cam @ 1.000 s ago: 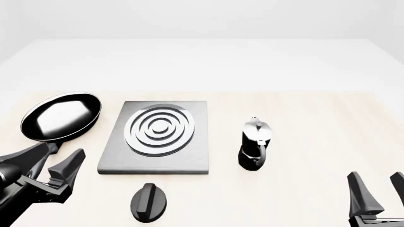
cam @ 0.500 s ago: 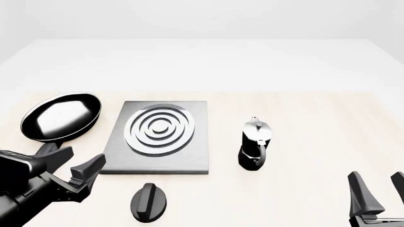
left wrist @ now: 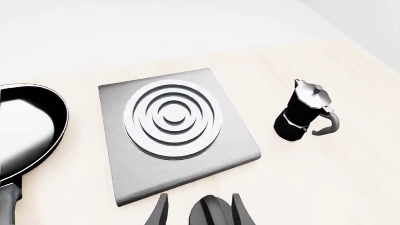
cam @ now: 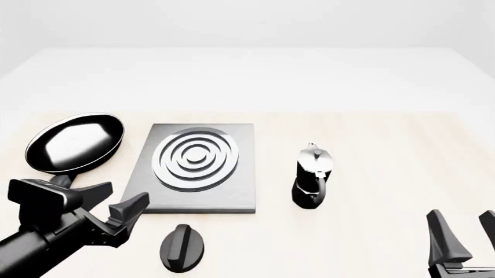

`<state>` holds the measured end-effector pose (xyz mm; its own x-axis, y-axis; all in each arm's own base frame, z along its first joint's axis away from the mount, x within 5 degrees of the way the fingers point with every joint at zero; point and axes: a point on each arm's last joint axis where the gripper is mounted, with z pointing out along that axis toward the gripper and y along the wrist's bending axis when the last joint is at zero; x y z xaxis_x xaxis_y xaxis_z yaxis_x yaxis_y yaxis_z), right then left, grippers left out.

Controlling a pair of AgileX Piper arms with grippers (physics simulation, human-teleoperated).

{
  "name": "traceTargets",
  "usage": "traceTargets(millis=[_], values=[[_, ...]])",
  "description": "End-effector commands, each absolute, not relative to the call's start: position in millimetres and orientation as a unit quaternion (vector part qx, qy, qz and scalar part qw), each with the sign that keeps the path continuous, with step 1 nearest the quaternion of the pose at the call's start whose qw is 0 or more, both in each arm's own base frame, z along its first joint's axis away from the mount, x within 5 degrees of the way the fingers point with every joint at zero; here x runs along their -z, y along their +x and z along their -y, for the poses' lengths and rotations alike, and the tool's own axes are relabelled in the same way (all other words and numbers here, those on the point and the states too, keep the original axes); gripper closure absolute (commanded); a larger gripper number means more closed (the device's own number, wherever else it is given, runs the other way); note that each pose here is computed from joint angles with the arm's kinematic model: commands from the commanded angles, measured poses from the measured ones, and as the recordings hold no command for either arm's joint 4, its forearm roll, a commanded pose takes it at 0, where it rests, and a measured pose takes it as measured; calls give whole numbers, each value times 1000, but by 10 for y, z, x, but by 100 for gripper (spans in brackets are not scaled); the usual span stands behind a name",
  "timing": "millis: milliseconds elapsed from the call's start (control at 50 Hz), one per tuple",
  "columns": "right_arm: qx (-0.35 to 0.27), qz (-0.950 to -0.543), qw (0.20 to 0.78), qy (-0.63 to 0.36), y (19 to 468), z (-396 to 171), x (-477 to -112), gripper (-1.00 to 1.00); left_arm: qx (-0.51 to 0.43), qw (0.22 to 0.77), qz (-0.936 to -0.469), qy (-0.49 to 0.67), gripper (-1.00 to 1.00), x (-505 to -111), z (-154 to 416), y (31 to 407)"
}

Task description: Turn on the stove.

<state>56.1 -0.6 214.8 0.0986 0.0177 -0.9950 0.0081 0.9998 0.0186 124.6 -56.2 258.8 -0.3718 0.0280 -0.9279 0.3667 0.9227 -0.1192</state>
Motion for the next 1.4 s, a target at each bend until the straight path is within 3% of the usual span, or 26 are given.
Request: traceTargets(millis=[20, 660, 1400], values=[[-5, -671, 741, 12, 560, 6, -2149, -100, 169, 521, -828, 116, -100, -2456, 639, 1312], [-5, -670, 742, 17, 560, 10, -2151, -100, 207, 464, -856, 101, -100, -2170, 843, 1418], [-8, -669, 743, 19, 560, 10, -2153, -100, 183, 441, -870, 121, -100, -1861, 887, 1509]])
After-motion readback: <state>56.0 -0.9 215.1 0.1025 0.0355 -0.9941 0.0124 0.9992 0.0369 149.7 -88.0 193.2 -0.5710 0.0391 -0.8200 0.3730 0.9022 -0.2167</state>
